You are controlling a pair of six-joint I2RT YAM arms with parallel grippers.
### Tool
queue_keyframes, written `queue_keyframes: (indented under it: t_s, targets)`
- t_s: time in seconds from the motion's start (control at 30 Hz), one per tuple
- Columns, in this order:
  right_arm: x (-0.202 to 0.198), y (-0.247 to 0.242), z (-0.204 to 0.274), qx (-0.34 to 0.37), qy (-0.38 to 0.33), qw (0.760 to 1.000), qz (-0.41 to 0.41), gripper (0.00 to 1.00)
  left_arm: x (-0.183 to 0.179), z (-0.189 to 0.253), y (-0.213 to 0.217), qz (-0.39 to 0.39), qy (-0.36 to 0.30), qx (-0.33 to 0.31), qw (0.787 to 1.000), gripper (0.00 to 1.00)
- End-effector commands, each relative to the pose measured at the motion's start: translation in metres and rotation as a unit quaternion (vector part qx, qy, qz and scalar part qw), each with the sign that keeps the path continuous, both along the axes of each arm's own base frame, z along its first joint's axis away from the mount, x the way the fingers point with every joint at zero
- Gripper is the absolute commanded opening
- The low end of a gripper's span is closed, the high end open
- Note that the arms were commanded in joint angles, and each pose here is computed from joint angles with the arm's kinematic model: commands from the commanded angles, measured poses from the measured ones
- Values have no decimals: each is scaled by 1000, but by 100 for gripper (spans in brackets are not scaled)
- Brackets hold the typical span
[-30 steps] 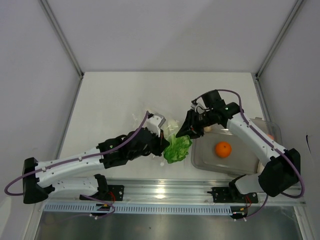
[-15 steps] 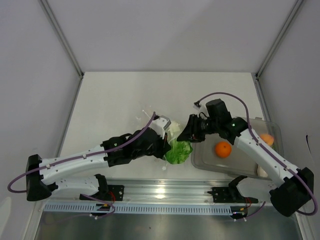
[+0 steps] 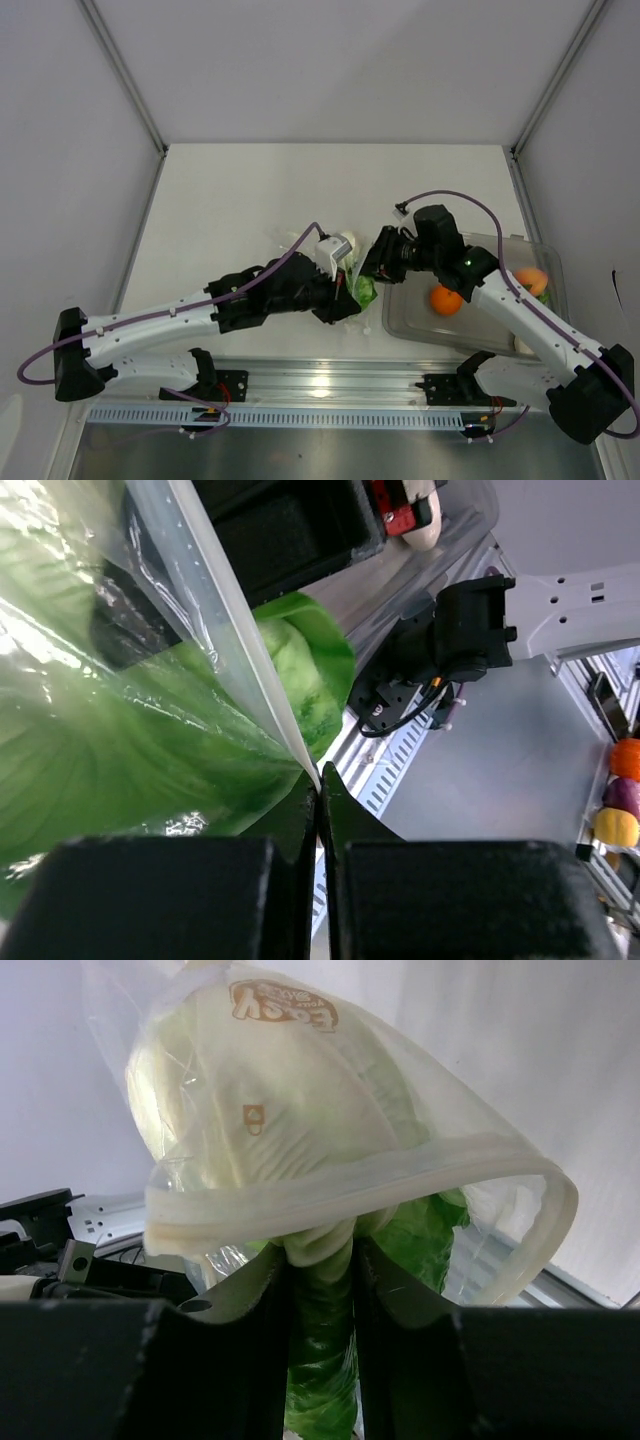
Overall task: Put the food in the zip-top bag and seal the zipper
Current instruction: Place the fake vegetable in the zipper food storage bag.
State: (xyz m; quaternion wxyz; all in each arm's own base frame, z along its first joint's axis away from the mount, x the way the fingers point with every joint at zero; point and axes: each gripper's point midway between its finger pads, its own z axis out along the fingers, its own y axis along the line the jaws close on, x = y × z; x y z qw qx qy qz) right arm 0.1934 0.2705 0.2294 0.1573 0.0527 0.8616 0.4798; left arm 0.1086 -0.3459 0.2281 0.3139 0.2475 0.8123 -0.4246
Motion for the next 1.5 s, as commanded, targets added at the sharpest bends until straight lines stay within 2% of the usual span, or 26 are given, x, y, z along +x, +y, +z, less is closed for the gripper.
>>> queue_keyframes:
  t_s: [0.0, 0.27, 0.43, 0.53, 0.63, 0.8, 0.9, 1.0, 1.03, 1.23, 1.47]
  targets:
    - [9, 9, 11, 27, -19, 999, -21, 13, -13, 17, -10, -21, 26, -34, 999, 1]
    - [-3, 9, -10, 5, -26, 999, -41, 16, 3, 45, -2, 40, 51, -91, 994, 1]
    - [0, 6, -11, -1, -66, 994, -92, 21, 6, 60, 0, 59, 69, -130, 987, 1]
    - [-3, 9, -17, -20, -84, 991, -103, 21, 7, 61, -1, 62, 84, -137, 985, 1]
    - [-6, 17, -25, -40, -86, 992, -87, 20, 7, 61, -6, 52, 97, -138, 984, 1]
    - [-9, 24, -47, -125, -79, 988, -37, 24, 11, 54, -2, 53, 98, -133, 985, 1]
    - [-9, 26, -44, -154, -81, 985, -13, 34, 15, 48, 3, 57, 99, -130, 985, 1]
    - [-8, 28, -36, -152, -95, 984, -1, 69, 15, 36, 7, 56, 105, -126, 985, 1]
    - [-8, 29, -31, -144, -102, 984, 0, 99, 15, 37, 7, 54, 104, -130, 985, 0]
    - [-9, 14, -9, -142, -123, 982, -14, 99, 17, 36, 16, 60, 91, -124, 986, 1]
    - [-27, -17, 20, -138, -146, 979, -25, 99, 22, 38, 32, 80, 66, -117, 988, 1]
